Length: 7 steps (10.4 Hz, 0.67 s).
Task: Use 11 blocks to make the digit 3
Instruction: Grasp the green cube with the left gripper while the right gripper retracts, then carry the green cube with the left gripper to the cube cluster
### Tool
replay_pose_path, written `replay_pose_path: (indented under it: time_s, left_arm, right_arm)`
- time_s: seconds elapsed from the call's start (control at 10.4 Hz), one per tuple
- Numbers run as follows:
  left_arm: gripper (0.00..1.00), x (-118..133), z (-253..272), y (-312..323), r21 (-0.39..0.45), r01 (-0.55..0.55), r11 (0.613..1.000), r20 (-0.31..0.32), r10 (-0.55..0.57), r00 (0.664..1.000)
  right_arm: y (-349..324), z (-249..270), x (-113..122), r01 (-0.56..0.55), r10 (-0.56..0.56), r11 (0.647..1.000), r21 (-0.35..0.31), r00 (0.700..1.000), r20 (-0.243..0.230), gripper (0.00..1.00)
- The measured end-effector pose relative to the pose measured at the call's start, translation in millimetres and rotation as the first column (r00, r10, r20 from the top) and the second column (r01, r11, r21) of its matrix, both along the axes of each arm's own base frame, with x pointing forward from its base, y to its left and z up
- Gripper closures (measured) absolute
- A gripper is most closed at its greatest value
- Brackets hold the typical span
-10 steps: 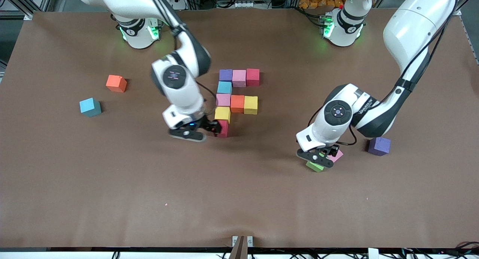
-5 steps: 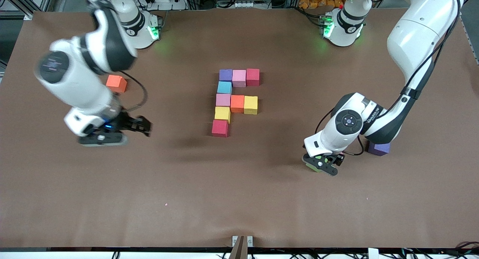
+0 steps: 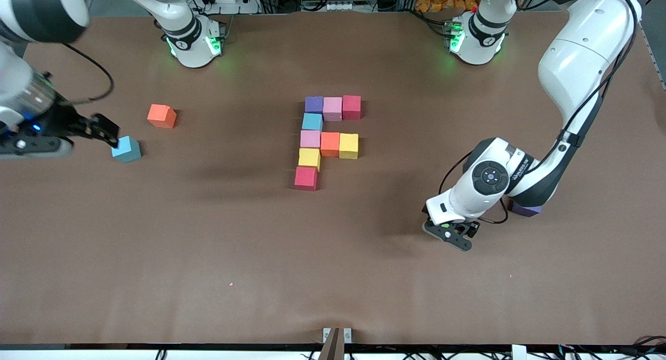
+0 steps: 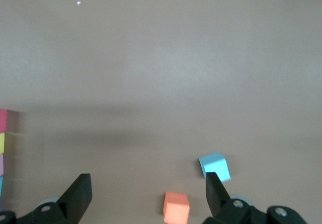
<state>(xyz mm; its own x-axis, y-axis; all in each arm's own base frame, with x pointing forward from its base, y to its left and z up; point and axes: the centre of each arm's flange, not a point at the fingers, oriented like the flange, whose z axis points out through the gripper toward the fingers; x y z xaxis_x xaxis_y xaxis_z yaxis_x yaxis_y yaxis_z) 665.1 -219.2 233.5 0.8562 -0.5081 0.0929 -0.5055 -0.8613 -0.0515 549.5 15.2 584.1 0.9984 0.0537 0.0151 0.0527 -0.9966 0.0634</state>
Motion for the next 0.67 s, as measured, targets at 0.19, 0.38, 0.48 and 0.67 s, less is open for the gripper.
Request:
replay_pose_path:
  time_s: [0.19,0.38,0.48,0.67]
  left_arm:
    - [0.00,1,-9,0,-0.011,0.000,1.000,0.003,0.000,1.000]
    - [0.00,0,-11,-1,-0.009,0.002,1.000,0.000,-0.003,1.000]
    - [0.00,-1,-13,-3,-0.009,0.005,1.000,-0.003,-0.005,1.000]
    - [0.00,-4,-20,-8,-0.010,0.012,1.000,-0.013,-0.012,1.000]
  right_arm:
    - [0,8,-5,0.014,-0.014,1.000,-0.001,1.000,-0.012,0.00]
    - [3,7,-6,0.054,-0.054,0.998,0.013,0.998,-0.021,0.00]
    - [2,6,-7,0.064,-0.064,0.998,0.020,0.998,-0.028,0.00]
    - [-8,4,-5,0.084,-0.083,0.996,0.024,0.996,-0.030,0.00]
